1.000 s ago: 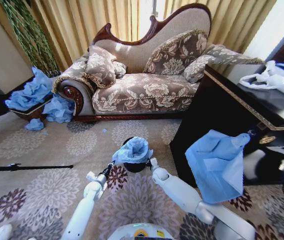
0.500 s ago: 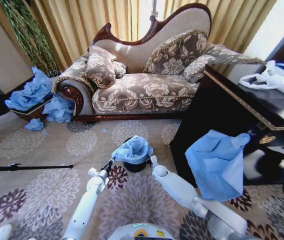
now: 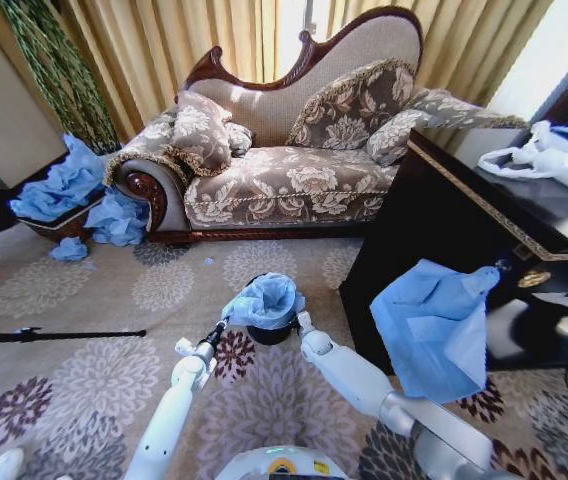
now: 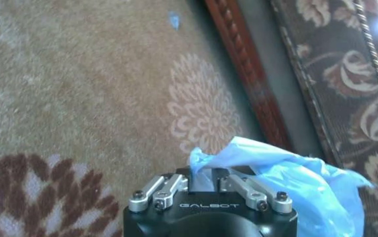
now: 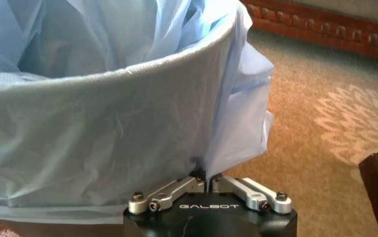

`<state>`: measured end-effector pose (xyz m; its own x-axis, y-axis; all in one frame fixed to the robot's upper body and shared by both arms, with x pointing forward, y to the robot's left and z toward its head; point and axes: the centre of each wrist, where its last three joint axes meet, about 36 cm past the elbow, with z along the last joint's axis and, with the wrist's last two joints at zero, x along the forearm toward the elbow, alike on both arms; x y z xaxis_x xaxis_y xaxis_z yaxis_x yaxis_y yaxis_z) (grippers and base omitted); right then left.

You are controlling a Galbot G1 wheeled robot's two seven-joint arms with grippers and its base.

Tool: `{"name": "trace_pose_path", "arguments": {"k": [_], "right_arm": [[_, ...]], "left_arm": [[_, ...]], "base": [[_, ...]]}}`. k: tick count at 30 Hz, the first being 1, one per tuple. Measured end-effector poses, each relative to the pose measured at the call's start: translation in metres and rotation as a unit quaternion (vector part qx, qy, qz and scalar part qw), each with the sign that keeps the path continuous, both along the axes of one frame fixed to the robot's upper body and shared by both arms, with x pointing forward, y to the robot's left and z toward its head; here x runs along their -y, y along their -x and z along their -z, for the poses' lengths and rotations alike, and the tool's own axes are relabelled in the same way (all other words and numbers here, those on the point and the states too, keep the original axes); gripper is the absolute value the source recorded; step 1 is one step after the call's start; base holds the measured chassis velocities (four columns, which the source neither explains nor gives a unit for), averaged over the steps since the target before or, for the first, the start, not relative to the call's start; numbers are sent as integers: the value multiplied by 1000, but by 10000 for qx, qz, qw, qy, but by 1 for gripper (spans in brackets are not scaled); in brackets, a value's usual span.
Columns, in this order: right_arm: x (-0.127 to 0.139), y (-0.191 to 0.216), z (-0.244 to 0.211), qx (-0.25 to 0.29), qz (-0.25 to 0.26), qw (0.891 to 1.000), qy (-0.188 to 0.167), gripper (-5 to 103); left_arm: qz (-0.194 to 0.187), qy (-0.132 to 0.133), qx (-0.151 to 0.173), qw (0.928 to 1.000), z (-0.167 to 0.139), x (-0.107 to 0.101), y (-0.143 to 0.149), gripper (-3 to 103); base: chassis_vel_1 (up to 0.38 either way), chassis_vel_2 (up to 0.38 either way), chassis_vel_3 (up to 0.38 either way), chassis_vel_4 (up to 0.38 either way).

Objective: Place a garbage bag over the trash bin.

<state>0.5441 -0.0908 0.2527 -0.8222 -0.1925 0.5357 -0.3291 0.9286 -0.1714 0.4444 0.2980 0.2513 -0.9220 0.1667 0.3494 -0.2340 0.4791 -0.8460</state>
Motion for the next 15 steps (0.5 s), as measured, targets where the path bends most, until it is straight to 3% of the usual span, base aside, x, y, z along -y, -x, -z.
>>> {"name": "trace_pose_path", "arguments": {"k": [2, 5, 6, 8, 9, 12, 13, 15], "right_arm": [[0, 0, -1, 5, 7, 10000, 9, 0], [0, 1, -3, 17, 46, 10000, 13, 0], [0, 1, -3, 17, 46, 10000, 13, 0], [1, 1, -3, 17, 36, 10000, 19, 0], [1, 1, -3, 17, 36, 10000, 19, 0], [1, 2, -3, 15, 49, 10000, 19, 0], [1, 2, -3, 15, 49, 10000, 19, 0], [0, 2, -4, 18, 46, 10000, 12, 0]], "left_arm": [[57, -123, 55, 9999, 0, -1, 3, 30], [237, -512, 253, 9981, 2, -6, 14, 46], [237, -512, 253, 9981, 2, -6, 14, 46], [375, -904, 441, 9942, 2, -11, 23, 52], [375, -904, 441, 9942, 2, -11, 23, 52], [688, -1423, 721, 9848, 6, -24, 39, 68], [688, -1423, 721, 9848, 6, -24, 39, 68], [1044, -1843, 1015, 9720, 10, -37, 49, 80]], "base": [[0, 0, 0, 0], [0, 0, 0, 0], [0, 0, 0, 0], [0, 0, 0, 0], [0, 0, 0, 0], [0, 0, 0, 0], [0, 0, 0, 0], [0, 0, 0, 0]]}}
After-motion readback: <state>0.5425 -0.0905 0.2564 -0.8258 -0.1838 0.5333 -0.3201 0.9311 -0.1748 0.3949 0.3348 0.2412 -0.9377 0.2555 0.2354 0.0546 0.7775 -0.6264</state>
